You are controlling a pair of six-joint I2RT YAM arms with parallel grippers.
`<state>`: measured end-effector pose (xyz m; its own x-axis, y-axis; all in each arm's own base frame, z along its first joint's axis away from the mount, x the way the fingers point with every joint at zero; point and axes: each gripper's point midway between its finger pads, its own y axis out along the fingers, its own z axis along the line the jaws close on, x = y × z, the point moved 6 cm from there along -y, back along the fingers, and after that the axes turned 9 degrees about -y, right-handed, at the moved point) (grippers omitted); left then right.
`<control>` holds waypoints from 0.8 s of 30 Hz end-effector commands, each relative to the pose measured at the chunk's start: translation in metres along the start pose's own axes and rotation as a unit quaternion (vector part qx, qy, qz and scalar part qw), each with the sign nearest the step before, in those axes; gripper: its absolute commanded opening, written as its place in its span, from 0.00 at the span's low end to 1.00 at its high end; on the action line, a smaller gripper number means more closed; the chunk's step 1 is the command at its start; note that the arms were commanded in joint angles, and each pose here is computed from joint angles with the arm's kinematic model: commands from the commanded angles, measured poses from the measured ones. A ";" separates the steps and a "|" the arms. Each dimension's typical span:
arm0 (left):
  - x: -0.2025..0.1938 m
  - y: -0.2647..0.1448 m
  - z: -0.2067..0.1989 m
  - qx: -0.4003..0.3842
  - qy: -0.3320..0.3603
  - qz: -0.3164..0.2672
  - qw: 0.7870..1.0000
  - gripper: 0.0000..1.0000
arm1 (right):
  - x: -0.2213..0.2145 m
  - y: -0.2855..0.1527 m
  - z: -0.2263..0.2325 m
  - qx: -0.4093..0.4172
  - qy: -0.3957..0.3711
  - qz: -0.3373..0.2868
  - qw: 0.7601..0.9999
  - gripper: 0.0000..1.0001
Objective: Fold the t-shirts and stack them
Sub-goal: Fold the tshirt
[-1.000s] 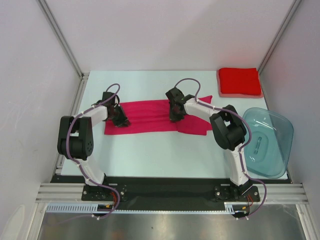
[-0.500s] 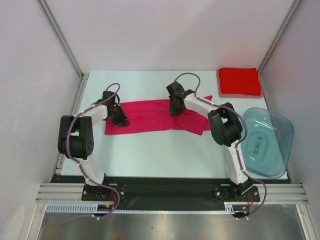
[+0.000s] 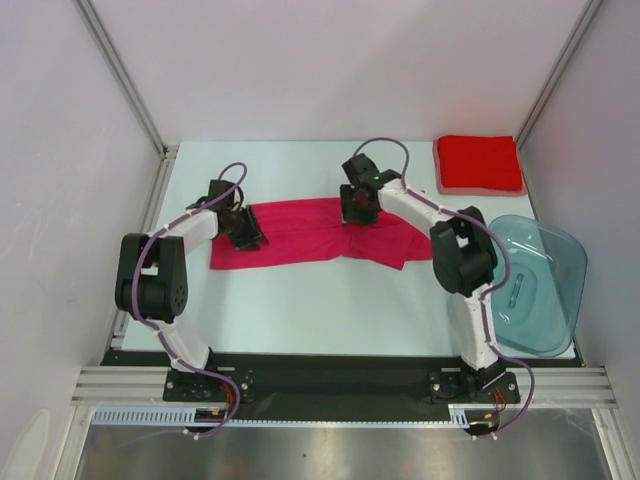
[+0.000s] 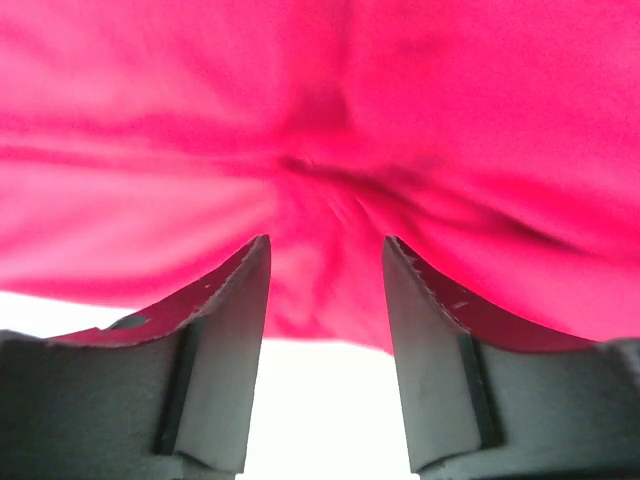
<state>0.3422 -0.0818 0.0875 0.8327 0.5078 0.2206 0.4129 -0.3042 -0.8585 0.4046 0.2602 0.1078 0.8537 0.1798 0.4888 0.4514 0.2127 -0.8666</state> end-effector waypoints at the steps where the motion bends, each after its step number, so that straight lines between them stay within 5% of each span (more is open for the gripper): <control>1: 0.002 -0.021 -0.043 -0.079 0.069 -0.032 0.994 0.41 | 0.018 -0.068 -0.033 0.011 0.018 -0.040 0.999 0.55; 10: -0.017 -0.003 -0.088 -0.157 0.099 0.031 0.982 0.41 | -0.028 -0.089 -0.125 0.022 0.091 -0.054 0.994 0.63; 24: -0.047 0.002 -0.110 -0.188 0.108 0.073 0.973 0.41 | -0.032 -0.062 -0.147 0.047 0.108 -0.048 0.992 0.53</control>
<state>0.3415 -0.1897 0.1182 0.9370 0.2696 0.2220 0.3454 -0.6209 -0.7037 0.3780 0.0990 0.1347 0.8567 -0.0516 0.5132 0.5050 0.2855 -0.8145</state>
